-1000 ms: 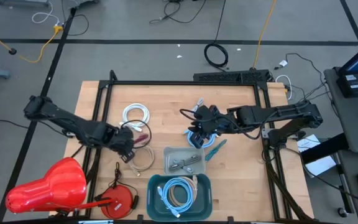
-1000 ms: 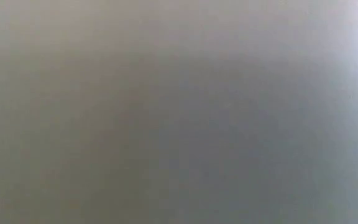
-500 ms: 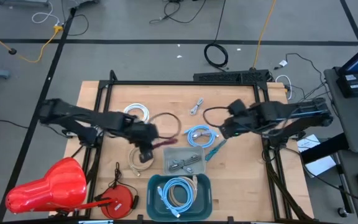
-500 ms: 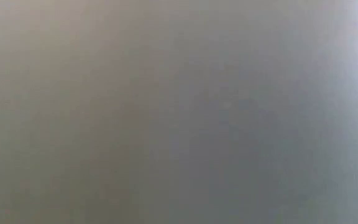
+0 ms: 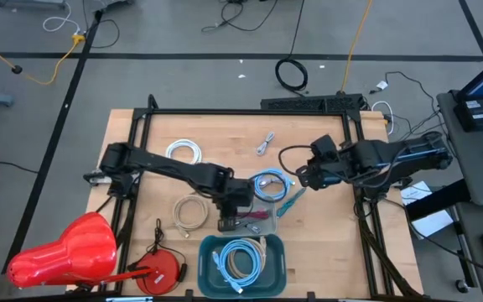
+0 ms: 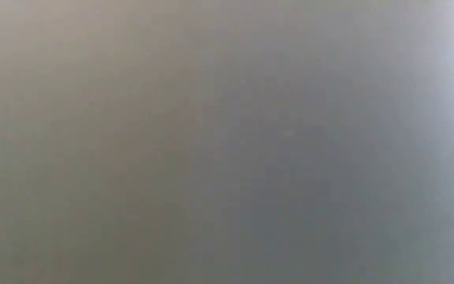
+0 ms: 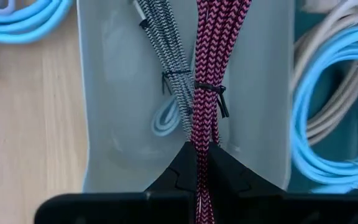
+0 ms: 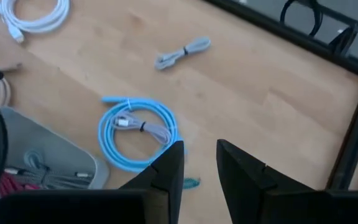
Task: Pick & Place USB Port
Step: Put the pink charger cable into the gray bin, then put the white HDMI cable into the blue bin, then put the white charger cable into the gray bin
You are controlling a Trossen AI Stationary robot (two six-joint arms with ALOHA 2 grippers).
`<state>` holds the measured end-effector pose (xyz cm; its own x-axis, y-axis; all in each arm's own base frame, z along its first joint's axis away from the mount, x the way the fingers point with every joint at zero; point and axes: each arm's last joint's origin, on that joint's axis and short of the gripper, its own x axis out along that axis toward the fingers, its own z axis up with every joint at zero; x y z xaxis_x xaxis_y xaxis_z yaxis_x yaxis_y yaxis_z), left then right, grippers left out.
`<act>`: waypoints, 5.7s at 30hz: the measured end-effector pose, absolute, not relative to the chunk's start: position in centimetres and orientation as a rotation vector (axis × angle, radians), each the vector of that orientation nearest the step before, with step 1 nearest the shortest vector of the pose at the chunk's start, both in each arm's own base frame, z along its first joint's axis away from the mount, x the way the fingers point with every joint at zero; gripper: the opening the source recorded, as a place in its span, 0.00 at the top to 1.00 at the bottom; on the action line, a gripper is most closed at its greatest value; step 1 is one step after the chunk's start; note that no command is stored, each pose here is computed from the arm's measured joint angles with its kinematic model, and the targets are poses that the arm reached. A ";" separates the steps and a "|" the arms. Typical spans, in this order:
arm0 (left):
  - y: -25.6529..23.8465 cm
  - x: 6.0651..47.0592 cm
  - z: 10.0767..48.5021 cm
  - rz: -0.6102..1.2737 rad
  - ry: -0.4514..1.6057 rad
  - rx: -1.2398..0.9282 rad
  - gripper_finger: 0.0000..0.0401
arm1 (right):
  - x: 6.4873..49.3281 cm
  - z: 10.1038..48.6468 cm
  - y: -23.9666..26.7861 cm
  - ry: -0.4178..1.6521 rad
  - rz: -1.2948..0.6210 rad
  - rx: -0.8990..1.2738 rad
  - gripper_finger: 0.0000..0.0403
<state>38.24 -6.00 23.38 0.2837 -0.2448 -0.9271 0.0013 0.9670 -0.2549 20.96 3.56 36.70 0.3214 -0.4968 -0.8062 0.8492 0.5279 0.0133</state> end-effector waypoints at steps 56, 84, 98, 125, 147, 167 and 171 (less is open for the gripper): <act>8.6 19.6 19.3 0.722 1.497 -0.422 0.67 | 27.6 31.3 3.5 0.685 -0.357 0.572 0.79; 10.6 24.1 12.9 0.487 1.474 -0.588 0.30 | 28.3 30.9 3.7 0.588 -0.298 0.633 0.79; 8.7 24.5 14.3 0.552 1.507 -0.532 0.92 | 28.5 31.1 3.8 0.565 -0.289 0.640 0.79; -19.8 31.7 29.6 0.001 0.848 -0.751 0.92 | 23.6 33.6 3.7 0.650 -0.198 0.644 0.79; -25.1 37.1 26.0 0.121 1.154 -0.869 0.90 | 15.0 36.8 4.4 0.592 -0.148 0.591 0.79; -19.7 37.1 31.4 0.286 0.845 -0.838 0.70 | 14.5 35.8 4.2 0.698 -0.188 0.529 0.79; -16.0 35.2 34.9 0.380 0.763 -0.775 0.75 | 15.0 34.0 4.4 0.740 -0.200 0.497 0.79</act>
